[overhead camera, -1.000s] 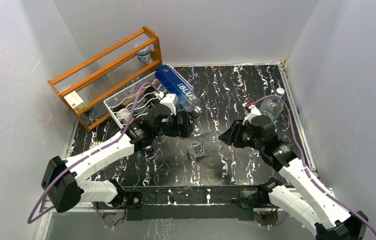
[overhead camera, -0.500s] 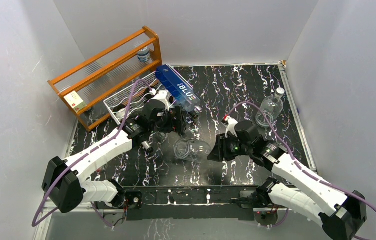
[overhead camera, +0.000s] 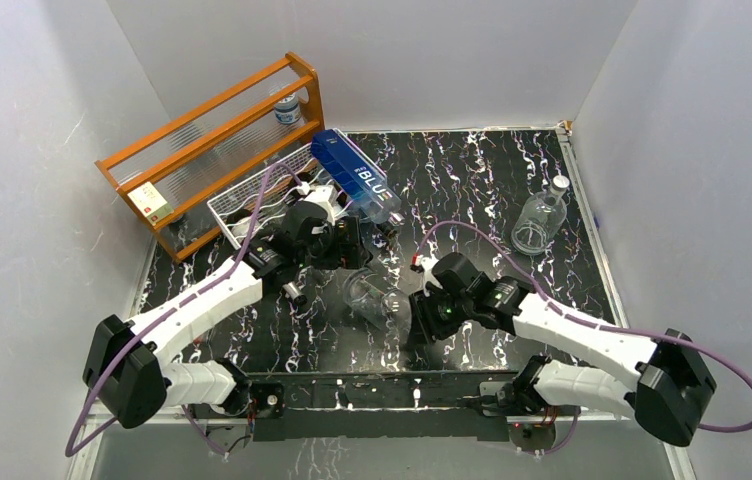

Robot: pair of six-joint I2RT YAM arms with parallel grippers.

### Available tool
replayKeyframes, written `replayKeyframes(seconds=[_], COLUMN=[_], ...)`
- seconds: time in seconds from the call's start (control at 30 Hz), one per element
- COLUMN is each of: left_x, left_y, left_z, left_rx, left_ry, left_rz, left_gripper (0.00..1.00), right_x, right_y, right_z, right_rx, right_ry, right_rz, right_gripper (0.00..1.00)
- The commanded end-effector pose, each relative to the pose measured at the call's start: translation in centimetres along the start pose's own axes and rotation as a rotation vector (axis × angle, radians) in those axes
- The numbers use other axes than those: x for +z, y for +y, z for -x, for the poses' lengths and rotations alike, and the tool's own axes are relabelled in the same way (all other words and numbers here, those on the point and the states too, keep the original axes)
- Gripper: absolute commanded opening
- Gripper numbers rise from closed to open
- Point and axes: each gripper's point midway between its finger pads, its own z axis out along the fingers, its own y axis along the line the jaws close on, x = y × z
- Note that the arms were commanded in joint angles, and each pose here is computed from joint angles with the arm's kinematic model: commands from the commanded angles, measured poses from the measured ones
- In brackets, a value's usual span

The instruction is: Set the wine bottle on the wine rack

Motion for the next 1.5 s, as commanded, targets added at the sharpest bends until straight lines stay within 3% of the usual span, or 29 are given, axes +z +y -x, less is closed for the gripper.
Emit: replayKeyframes(seconds=[0.0,0.4,0.63,0.77,0.93,1.13,1.47], left_x=[0.1,2.4,3.8,4.3,5.1,5.2,4.6], left_y=[0.1,0.1,-0.5,0.9,1.5,1.5,1.8], left_z=[-1.0,-3.5,-3.8,-4.8,-5.4,-6.7,-7.9], left_rx=[-0.003,-0.072,-0.099,-0.085,-0.080,-0.080,-0.075], left_ry=[0.043,0.150,0.176,0.207,0.234,0.284,0.320], left_rz=[-0.029,-0.120,-0.170,-0.109,-0.096,-0.116,-0.116], left_gripper=[0.98,0.91,0.76,0.74,0.72,0.50,0.48], right_x=[0.5,2.9,5.0,5.1,5.4,5.4,6.1], right_y=[-1.0,-1.3,-1.9,-2.4,-2.8,-3.0,-4.1], right_z=[-0.3,1.2,1.3,1.5,1.6,2.9,4.7], right_rx=[-0.007,-0.090,-0.119,-0.156,-0.154,-0.154,-0.174], right_ry=[0.049,0.064,0.073,0.059,0.045,-0.048,-0.146], right_rz=[-0.055,-0.064,-0.079,-0.107,-0.118,-0.133,-0.184], right_gripper=[0.05,0.10,0.11,0.13,0.23,0.45,0.61])
